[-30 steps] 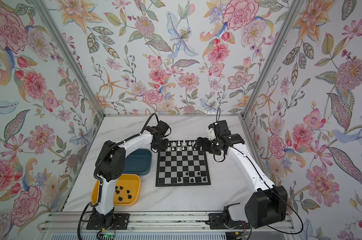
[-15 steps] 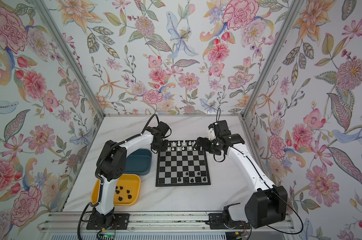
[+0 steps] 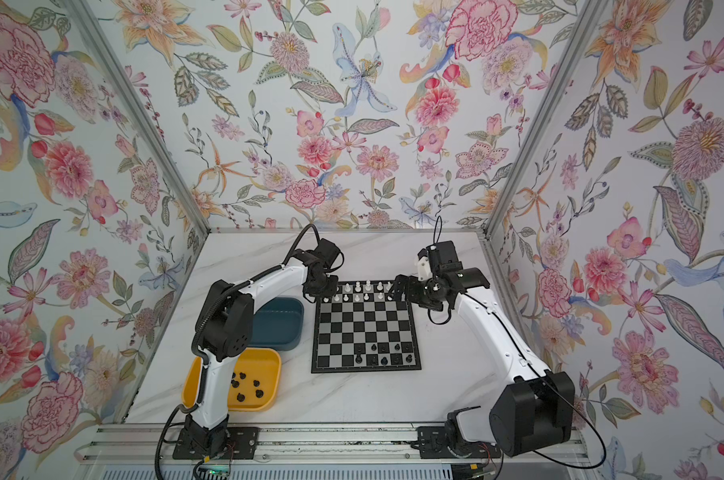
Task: Set up the chess pieces on the board
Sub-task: 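Move the open left gripper back over the empty teal tub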
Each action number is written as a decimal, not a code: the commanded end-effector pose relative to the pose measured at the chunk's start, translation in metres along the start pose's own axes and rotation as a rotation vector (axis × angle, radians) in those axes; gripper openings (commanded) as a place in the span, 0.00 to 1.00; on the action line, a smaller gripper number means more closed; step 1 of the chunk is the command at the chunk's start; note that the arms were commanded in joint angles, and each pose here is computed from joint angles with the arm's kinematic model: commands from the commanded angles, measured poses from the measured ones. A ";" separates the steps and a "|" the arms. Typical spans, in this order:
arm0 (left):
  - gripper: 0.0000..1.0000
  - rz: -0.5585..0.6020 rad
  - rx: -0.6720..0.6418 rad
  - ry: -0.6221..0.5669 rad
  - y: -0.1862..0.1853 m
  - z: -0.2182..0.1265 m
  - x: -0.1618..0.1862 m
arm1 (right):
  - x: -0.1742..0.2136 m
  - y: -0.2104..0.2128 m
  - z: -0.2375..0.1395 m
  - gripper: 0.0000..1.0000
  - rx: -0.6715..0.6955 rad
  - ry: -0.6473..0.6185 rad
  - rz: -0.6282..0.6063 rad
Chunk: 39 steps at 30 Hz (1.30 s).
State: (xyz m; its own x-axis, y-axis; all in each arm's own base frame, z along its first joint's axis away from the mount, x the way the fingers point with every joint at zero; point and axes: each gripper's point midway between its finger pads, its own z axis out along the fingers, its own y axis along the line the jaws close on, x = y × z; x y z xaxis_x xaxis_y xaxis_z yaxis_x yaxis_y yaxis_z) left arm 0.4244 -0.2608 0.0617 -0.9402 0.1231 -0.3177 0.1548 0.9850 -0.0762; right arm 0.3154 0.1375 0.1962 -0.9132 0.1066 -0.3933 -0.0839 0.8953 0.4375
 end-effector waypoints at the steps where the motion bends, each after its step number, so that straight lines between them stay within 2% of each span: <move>1: 0.35 0.013 -0.028 -0.024 0.002 -0.015 -0.010 | 0.003 -0.003 0.002 0.99 0.003 0.022 0.002; 7: 0.33 -0.041 -0.044 -0.131 0.019 -0.067 -0.037 | -0.002 -0.001 0.000 0.99 0.000 0.010 -0.002; 11: 0.33 -0.111 -0.124 -0.187 0.067 -0.107 -0.035 | -0.005 0.002 0.000 0.99 -0.007 0.002 -0.004; 14: 0.34 -0.187 -0.179 -0.178 0.113 -0.114 -0.010 | -0.009 0.005 0.001 0.99 -0.017 -0.006 -0.006; 19: 0.34 -0.303 -0.216 -0.138 0.163 -0.102 0.045 | -0.016 0.015 0.006 0.99 -0.033 -0.003 -0.028; 24: 0.34 -0.336 -0.186 -0.085 0.165 -0.073 0.083 | -0.023 0.028 0.012 0.99 -0.054 0.011 -0.055; 27: 0.33 -0.329 -0.177 -0.053 0.166 -0.051 0.092 | -0.026 0.033 0.016 0.99 -0.055 0.017 -0.064; 32: 0.33 -0.340 -0.171 -0.046 0.175 -0.021 0.077 | -0.029 0.039 0.019 0.99 -0.049 0.015 -0.067; 35: 0.32 -0.341 -0.173 -0.055 0.183 -0.005 0.054 | -0.031 0.040 0.019 0.99 -0.037 0.005 -0.064; 39: 0.32 -0.343 -0.171 -0.093 0.196 0.009 0.008 | -0.035 0.039 0.019 0.99 -0.024 -0.015 -0.044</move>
State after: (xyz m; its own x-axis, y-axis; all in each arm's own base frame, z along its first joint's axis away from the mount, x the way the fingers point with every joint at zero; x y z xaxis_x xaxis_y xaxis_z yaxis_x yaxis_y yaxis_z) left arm 0.4097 -0.0705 0.0235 -0.9230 -0.2268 -0.3109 -0.2367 0.9716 -0.0060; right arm 0.3430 0.1772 0.2069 -0.9114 0.0483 -0.4088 -0.1535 0.8816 0.4464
